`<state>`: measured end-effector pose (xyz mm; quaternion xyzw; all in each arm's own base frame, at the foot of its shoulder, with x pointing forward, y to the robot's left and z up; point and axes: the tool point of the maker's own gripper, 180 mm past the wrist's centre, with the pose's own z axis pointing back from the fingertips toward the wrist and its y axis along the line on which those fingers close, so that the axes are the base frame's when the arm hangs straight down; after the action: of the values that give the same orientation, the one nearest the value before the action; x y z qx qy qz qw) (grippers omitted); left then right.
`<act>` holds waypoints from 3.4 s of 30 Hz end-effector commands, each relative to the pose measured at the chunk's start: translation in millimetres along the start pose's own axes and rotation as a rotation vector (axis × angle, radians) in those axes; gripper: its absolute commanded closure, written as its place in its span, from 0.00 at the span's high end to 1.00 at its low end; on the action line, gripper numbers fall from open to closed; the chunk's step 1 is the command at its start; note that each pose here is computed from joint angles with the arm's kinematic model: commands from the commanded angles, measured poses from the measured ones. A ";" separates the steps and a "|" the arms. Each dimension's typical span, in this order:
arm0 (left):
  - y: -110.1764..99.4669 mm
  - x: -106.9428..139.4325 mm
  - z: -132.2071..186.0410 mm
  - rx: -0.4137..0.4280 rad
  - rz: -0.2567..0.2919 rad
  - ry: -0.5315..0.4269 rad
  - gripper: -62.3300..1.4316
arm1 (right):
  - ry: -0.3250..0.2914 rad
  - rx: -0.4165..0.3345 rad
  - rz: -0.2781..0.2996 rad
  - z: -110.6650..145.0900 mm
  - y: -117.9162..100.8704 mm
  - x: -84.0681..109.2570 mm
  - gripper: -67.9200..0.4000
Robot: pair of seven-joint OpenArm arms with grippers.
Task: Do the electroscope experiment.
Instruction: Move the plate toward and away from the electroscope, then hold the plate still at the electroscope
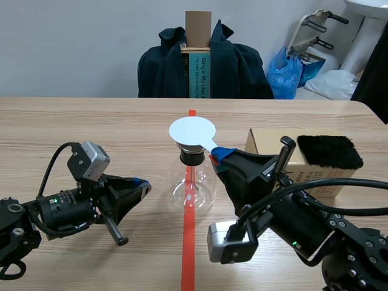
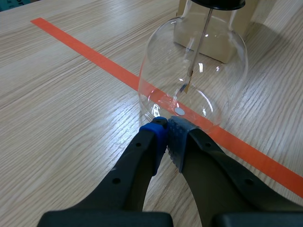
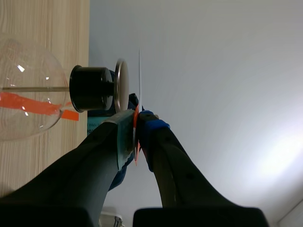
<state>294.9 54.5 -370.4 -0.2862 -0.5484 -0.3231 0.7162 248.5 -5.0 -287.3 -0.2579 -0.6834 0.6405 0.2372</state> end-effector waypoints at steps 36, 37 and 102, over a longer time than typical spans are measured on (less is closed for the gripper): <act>2.7 14.5 -2.4 0.002 -0.011 -0.045 0.07 | 0.248 -0.024 0.017 6.5 -8.7 -47.2 0.02; 2.7 14.5 -2.4 0.002 -0.011 -0.045 0.07 | 0.263 -0.024 0.017 7.2 -8.7 -49.8 0.02; 2.8 14.7 -2.4 0.002 -0.011 -0.046 0.07 | -0.015 0.001 0.073 0.8 -3.6 -0.1 0.02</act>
<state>294.9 54.5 -370.4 -0.2862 -0.5484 -0.3231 0.7162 242.0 -2.8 -295.2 -0.2651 -0.6682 0.6596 0.2195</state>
